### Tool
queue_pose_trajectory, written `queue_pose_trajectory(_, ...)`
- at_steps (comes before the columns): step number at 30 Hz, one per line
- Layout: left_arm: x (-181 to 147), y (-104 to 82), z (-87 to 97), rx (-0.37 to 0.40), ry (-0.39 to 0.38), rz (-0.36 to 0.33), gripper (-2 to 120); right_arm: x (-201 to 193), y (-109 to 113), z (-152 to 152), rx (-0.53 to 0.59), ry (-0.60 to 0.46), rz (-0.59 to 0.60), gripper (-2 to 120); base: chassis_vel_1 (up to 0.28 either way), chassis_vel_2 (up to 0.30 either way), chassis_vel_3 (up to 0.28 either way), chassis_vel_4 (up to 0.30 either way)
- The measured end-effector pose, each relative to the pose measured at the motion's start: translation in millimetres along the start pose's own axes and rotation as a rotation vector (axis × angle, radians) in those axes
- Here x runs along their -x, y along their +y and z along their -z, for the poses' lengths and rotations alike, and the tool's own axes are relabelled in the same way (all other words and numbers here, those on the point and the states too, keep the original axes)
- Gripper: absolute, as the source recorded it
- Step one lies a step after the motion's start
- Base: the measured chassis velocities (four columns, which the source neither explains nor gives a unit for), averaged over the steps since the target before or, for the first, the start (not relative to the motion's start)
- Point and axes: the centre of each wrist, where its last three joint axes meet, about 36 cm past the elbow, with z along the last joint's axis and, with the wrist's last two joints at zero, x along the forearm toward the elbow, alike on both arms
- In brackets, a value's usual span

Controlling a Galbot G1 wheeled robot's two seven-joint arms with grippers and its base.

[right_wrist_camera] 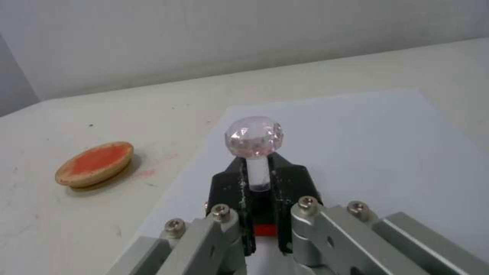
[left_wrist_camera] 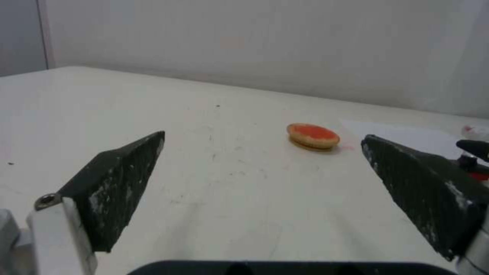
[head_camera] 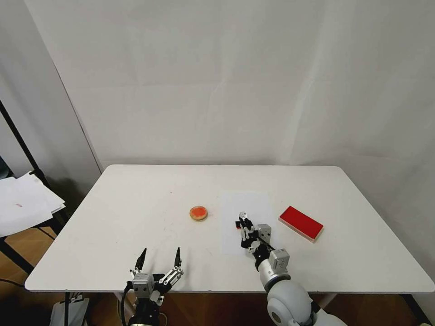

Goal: Pick up the stamp from the ink pad and place it onto another ink pad.

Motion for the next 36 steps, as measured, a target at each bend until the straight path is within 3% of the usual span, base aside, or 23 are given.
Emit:
queue_pose_trajectory(15, 0.0, 0.0, 0.0, 0.0, 0.0, 0.0, 102, -10.4, 3.3, -7.1, 0.002, 0.045, -0.008, 7, 0.0, 0.0, 0.0, 0.0)
queue_pose_trajectory(19, 0.0, 0.0, 0.0, 0.0, 0.0, 0.0, 102, -8.4, 2.7, -6.3, 0.013, 0.011, -0.011, 7, 0.0, 0.0, 0.0, 0.0)
queue_pose_trajectory(24, -0.1, 0.1, 0.0, 0.0, 0.0, 0.0, 102, -5.1, -0.9, 11.8, 0.037, -0.104, -0.008, 7, 0.0, 0.0, 0.0, 0.0)
queue_pose_trajectory(27, 0.0, 0.0, 0.0, 0.0, 0.0, 0.0, 102, -9.5, 4.3, 38.0, 0.062, -0.174, 0.028, 7, 0.0, 0.0, 0.0, 0.0)
queue_pose_trajectory(31, 0.0, 0.0, 0.0, 0.0, 0.0, 0.0, 102, -15.6, 10.8, 51.7, 0.066, -0.181, 0.059, 7, 0.0, 0.0, 0.0, 0.0)
queue_pose_trajectory(36, 0.0, 0.0, 0.0, 0.0, 0.0, 0.0, 102, -8.6, 16.4, 46.2, 0.049, -0.152, 0.1, 7, 0.0, 0.0, 0.0, 0.0)
